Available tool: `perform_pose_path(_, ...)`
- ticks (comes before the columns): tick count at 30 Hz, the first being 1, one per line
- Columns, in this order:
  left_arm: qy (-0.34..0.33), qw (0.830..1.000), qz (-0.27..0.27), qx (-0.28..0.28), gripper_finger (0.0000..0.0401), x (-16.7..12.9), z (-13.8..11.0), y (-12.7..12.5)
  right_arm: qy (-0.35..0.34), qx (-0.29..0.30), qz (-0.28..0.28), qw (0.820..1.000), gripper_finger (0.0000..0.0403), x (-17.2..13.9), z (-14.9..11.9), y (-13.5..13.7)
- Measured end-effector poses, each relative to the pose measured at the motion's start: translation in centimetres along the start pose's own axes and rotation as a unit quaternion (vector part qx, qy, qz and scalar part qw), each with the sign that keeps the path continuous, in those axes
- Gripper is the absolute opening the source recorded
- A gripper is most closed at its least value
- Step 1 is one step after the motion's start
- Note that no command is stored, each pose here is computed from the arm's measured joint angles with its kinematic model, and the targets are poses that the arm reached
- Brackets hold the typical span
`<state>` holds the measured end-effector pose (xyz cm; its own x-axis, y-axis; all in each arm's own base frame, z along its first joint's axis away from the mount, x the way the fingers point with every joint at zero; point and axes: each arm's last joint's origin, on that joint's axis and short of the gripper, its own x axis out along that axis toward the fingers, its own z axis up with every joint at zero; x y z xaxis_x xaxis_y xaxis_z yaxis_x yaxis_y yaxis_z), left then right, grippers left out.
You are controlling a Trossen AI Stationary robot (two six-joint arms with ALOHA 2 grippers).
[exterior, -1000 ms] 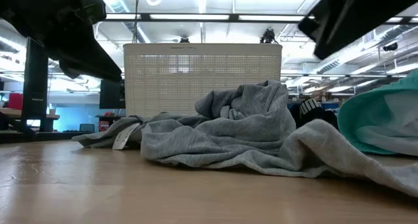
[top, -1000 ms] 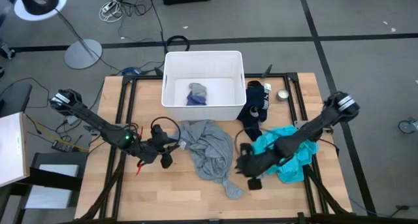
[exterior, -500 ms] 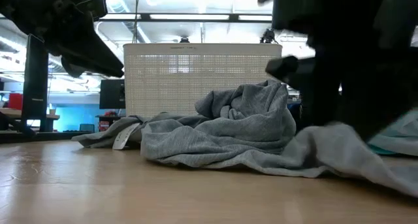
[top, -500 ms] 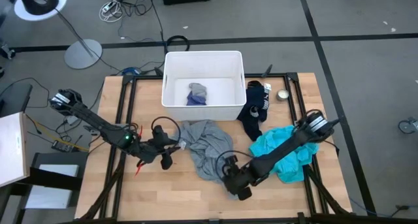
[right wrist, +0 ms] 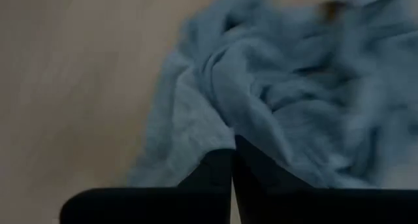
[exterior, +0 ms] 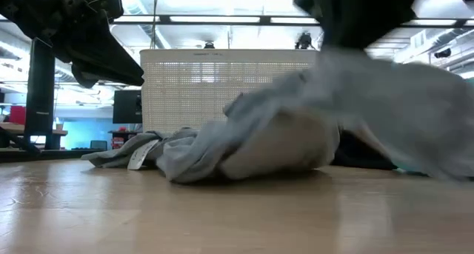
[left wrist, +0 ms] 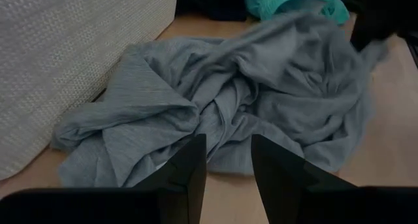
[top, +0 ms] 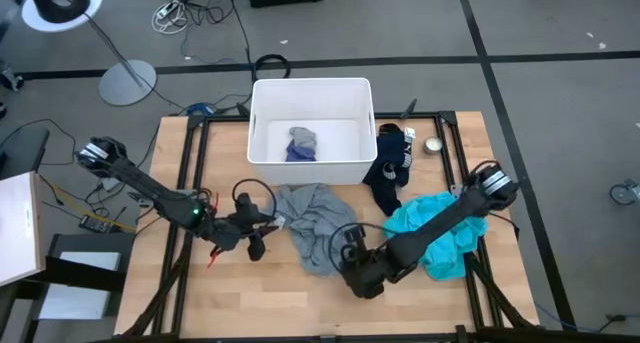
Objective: Sort clothes
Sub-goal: Put the gray sock into the white laundry bin, then put the blue shorts into the white laundry bin
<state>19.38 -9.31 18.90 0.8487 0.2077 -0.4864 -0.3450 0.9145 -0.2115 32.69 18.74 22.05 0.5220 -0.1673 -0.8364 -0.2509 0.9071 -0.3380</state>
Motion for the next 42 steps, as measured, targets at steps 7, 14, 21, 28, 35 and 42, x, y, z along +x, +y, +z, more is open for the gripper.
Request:
perform_pose_path(7, 0.001, 1.000, -0.006, 0.008, 0.0127, 1.0, -1.1, -1.0, -0.104, 0.030, -0.079, 0.991, 0.0001, -7.5, 2.9, -7.4)
perform_pose_path(14, 0.004, 1.000, -0.006, 0.012, 0.0127, 1.9, -1.8, -1.5, -0.144, 0.102, -0.204, 0.963, 0.0001, -11.0, 3.8, -17.9)
perform_pose_path(21, 0.005, 1.000, -0.005, 0.026, 0.0127, 2.0, -1.9, -1.5, -0.166, 0.209, -0.302, 0.915, 0.0003, -10.8, 2.1, -27.2)
perform_pose_path(28, 0.003, 0.998, -0.002, 0.062, 0.0127, 2.0, -1.9, -1.4, -0.193, 0.300, -0.296, 0.886, 0.0006, -10.4, -1.3, -33.6)
perform_pose_path(35, 0.000, 0.997, 0.034, 0.075, 0.0127, 2.7, -1.3, -0.4, -0.209, 0.347, -0.146, 0.902, 0.0030, -7.3, -3.9, -35.0)
perform_pose_path(42, -0.032, 0.996, -0.011, 0.083, 0.0127, 4.1, 1.0, 0.3, -0.093, 0.359, -0.110, 0.922, 0.0114, -5.4, -6.1, -33.9)
